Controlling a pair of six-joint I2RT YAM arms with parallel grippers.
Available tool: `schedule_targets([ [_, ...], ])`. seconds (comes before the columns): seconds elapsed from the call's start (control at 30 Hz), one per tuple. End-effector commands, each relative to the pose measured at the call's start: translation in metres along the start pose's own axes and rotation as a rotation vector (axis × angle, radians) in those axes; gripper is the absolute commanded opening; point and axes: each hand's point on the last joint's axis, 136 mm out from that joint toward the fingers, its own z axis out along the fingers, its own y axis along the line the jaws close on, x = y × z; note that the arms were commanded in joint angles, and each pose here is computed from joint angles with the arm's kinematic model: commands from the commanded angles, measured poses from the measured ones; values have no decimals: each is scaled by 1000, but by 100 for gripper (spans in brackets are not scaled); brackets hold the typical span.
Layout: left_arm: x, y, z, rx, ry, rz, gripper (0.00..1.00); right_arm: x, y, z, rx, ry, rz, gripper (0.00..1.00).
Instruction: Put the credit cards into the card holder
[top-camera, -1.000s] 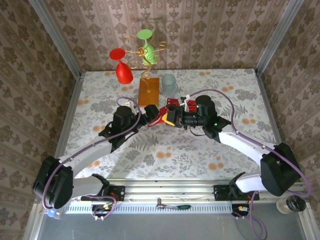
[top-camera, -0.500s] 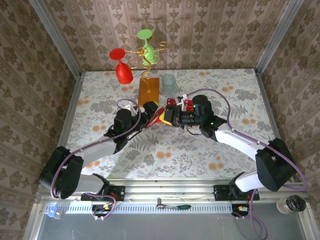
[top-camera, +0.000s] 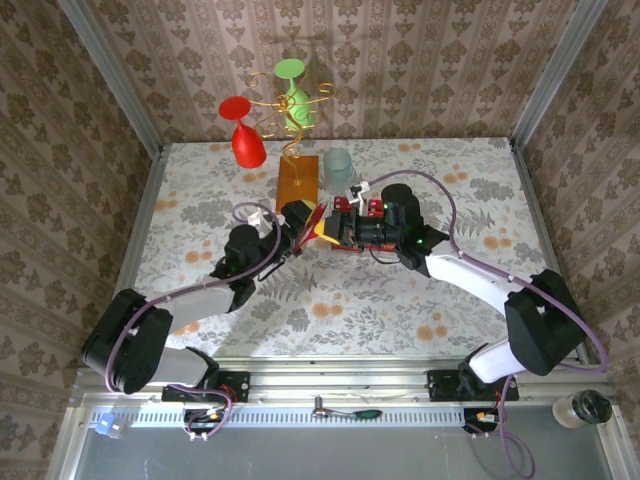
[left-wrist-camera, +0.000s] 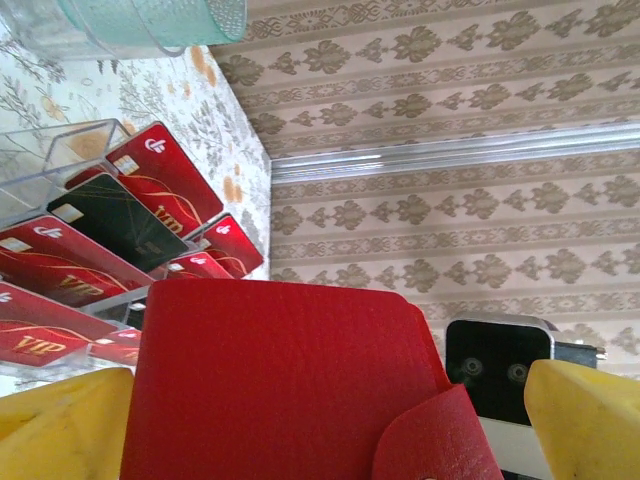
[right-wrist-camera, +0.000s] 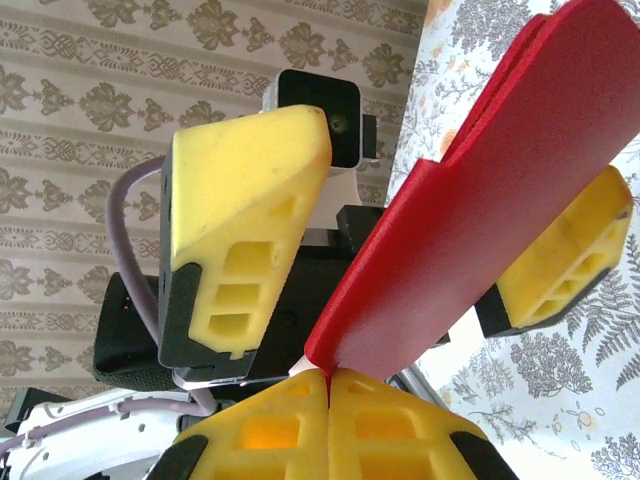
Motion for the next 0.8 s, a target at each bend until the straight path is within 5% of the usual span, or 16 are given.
schedule_targets([
  [0.0, -5, -22, -3, 110, -7, -49, 100, -8, 29, 2, -87, 11, -106, 0],
  [0.47, -21, -54, -15, 185, -33, -17, 100, -7, -4, -1, -52, 16, -66, 0],
  [0.77, -21, -59, -17, 168, -16, 39, 89, -7, -20, -4, -24, 12, -46, 0],
])
